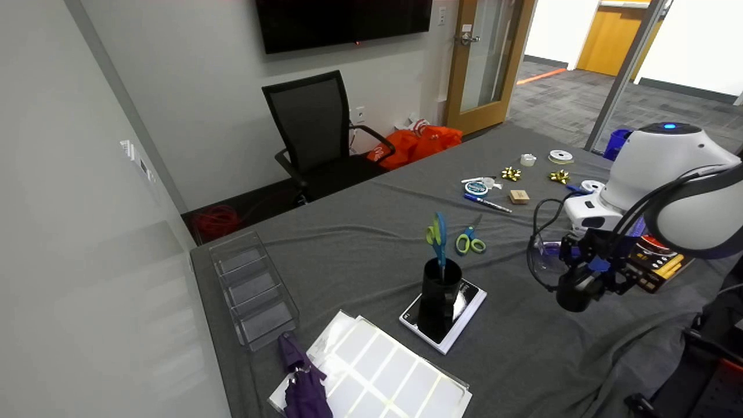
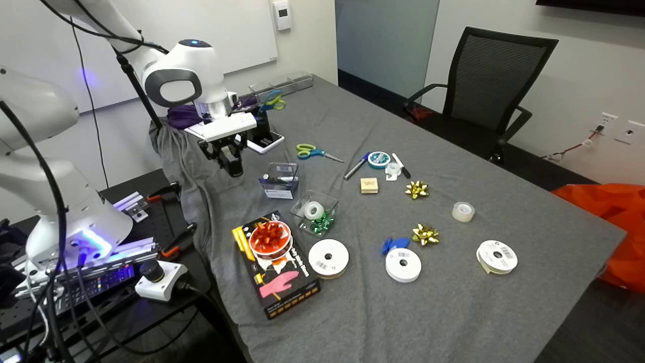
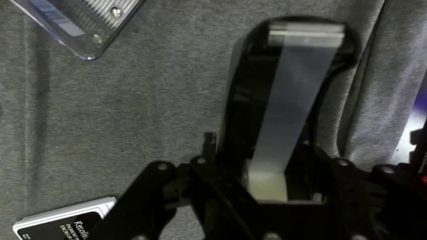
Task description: Move the tape dispenser forwards.
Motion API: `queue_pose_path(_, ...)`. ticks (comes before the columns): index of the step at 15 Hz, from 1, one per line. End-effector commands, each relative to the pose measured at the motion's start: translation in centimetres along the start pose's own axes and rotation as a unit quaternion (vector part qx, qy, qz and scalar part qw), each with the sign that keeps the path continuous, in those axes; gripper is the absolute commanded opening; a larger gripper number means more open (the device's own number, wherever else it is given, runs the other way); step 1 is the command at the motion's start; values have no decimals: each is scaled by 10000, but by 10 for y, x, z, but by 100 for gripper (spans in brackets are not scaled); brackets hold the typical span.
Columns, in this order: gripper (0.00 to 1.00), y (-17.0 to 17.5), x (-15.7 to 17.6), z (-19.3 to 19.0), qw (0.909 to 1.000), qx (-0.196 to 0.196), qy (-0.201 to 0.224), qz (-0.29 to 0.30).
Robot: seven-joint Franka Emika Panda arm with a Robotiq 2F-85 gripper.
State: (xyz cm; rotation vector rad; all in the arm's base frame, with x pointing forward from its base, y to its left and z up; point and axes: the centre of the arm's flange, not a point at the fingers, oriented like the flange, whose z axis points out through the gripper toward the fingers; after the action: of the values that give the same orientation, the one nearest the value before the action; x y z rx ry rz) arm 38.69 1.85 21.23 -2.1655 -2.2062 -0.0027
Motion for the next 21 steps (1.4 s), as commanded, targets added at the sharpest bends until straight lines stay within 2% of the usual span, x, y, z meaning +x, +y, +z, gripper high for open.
queue_pose_path(1,36,28,0,22,9995,43,270,140)
queue_pose_path(7,36,40,-8,27,9985,-74,516,169)
queue_pose_path(15,36,54,-8,42,9991,-307,142,248)
queue_pose_path(21,36,65,-8,58,9979,-428,277,410)
